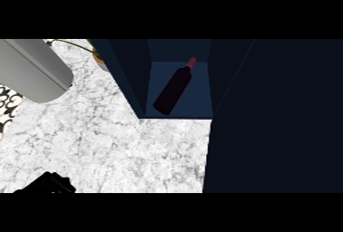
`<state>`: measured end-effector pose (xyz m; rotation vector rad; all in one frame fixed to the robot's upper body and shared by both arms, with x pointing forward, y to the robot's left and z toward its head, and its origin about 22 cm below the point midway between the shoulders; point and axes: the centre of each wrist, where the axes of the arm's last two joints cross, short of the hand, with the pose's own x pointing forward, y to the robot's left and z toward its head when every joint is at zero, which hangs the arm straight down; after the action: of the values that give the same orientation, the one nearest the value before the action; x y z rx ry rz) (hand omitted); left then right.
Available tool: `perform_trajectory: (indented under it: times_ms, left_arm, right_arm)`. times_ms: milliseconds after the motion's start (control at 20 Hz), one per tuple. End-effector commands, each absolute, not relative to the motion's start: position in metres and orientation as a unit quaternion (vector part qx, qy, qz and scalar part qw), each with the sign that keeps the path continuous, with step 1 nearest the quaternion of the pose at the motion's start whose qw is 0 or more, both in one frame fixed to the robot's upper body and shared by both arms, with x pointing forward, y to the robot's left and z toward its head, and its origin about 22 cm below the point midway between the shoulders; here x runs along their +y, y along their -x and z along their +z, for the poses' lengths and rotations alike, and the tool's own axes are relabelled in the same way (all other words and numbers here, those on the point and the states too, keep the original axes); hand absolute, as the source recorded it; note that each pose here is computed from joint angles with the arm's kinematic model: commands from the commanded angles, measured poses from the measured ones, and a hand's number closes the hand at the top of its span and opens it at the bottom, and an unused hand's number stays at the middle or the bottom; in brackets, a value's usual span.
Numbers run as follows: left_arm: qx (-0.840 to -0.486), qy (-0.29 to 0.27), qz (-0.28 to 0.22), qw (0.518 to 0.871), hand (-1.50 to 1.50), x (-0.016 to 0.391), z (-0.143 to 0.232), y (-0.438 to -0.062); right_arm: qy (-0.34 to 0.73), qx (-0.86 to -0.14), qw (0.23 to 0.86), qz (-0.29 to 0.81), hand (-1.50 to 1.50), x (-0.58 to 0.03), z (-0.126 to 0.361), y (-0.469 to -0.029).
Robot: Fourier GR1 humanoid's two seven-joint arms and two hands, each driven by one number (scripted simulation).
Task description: Pick up the wine, place it into the cabinet and close the cabinet
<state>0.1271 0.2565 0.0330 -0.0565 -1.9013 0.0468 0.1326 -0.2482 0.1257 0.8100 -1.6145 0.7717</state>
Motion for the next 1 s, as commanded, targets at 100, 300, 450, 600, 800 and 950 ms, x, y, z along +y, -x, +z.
perform_trajectory:
  times_ms: [100,300,450,600,800,950]
  left_arm:
    - [-0.820,0.007,0.033,0.571,1.50,0.291,0.046,-0.140]
    - [-0.814,0.013,0.028,0.580,1.50,0.314,0.047,-0.131]
    - [-0.810,0.015,0.022,0.585,1.50,0.327,0.052,-0.131]
    - [-0.807,0.010,0.024,0.589,1.50,0.333,0.044,-0.125]
    - [-0.809,0.010,0.026,0.587,1.50,0.353,0.060,-0.133]
    - [-0.810,0.025,0.021,0.585,1.50,0.348,0.049,-0.120]
  right_arm:
    - [-0.333,-0.701,0.469,0.421,1.50,-0.206,0.166,-0.110]
    - [-0.364,-0.699,0.452,0.418,1.50,-0.184,0.169,-0.105]
    - [-0.367,-0.698,0.452,0.416,1.50,-0.163,0.167,-0.111]
    - [-0.375,-0.697,0.450,0.414,1.50,-0.140,0.170,-0.110]
    - [-0.382,-0.684,0.456,0.421,1.50,-0.112,0.166,-0.108]
    - [-0.379,-0.679,0.458,0.430,1.50,-0.098,0.164,-0.109]
